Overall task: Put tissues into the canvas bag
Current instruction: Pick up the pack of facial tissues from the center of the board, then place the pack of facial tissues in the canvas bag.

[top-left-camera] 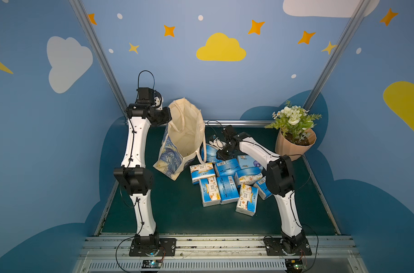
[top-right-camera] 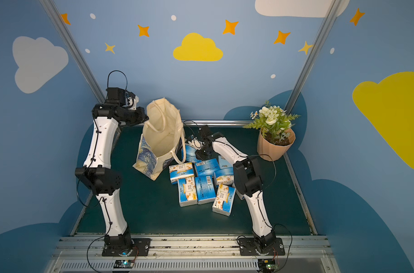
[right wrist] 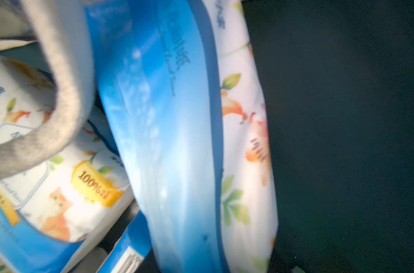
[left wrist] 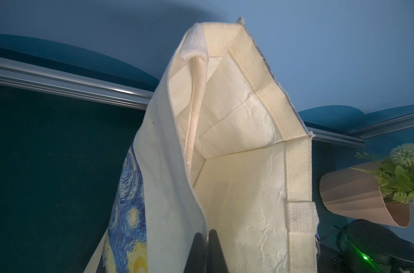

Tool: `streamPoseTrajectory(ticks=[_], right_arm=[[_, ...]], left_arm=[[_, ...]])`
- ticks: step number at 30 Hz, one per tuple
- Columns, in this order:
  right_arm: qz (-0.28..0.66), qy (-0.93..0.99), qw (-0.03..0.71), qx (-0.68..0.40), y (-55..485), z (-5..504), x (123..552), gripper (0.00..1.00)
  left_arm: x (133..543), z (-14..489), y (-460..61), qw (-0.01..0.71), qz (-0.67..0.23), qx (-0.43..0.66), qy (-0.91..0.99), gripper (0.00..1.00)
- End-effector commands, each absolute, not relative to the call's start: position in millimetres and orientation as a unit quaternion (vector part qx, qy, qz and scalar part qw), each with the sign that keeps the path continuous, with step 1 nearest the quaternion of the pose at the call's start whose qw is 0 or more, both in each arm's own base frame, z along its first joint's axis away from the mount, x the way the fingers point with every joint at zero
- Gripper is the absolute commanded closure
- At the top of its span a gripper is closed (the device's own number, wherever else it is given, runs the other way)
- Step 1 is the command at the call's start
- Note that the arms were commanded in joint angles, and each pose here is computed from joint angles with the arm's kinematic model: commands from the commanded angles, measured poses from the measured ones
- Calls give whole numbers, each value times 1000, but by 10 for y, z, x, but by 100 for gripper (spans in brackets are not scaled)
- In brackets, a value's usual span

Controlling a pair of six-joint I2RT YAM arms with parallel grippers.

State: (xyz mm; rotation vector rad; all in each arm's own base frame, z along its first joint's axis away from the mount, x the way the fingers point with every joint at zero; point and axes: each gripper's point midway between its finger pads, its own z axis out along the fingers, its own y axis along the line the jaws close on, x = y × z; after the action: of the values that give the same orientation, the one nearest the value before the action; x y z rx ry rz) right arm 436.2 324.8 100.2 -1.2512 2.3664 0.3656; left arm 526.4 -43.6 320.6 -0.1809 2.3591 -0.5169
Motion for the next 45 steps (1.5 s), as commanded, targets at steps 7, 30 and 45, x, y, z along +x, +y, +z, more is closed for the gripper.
streamPoseTrajectory(ticks=[7,30,45], right_arm=[[154,873,310,-344,3027,1795,4577,82],[256,761,506,-316,3461,4063,4052,78],[303,824,371,-302,4129,3186,4140,77]], left_arm=[[5279,3176,-469,353,-184,-57,916,97],[5075,3438,-770,378,-144,-5,915,96],[4970,3691,-988,426,-96,23,900,96]])
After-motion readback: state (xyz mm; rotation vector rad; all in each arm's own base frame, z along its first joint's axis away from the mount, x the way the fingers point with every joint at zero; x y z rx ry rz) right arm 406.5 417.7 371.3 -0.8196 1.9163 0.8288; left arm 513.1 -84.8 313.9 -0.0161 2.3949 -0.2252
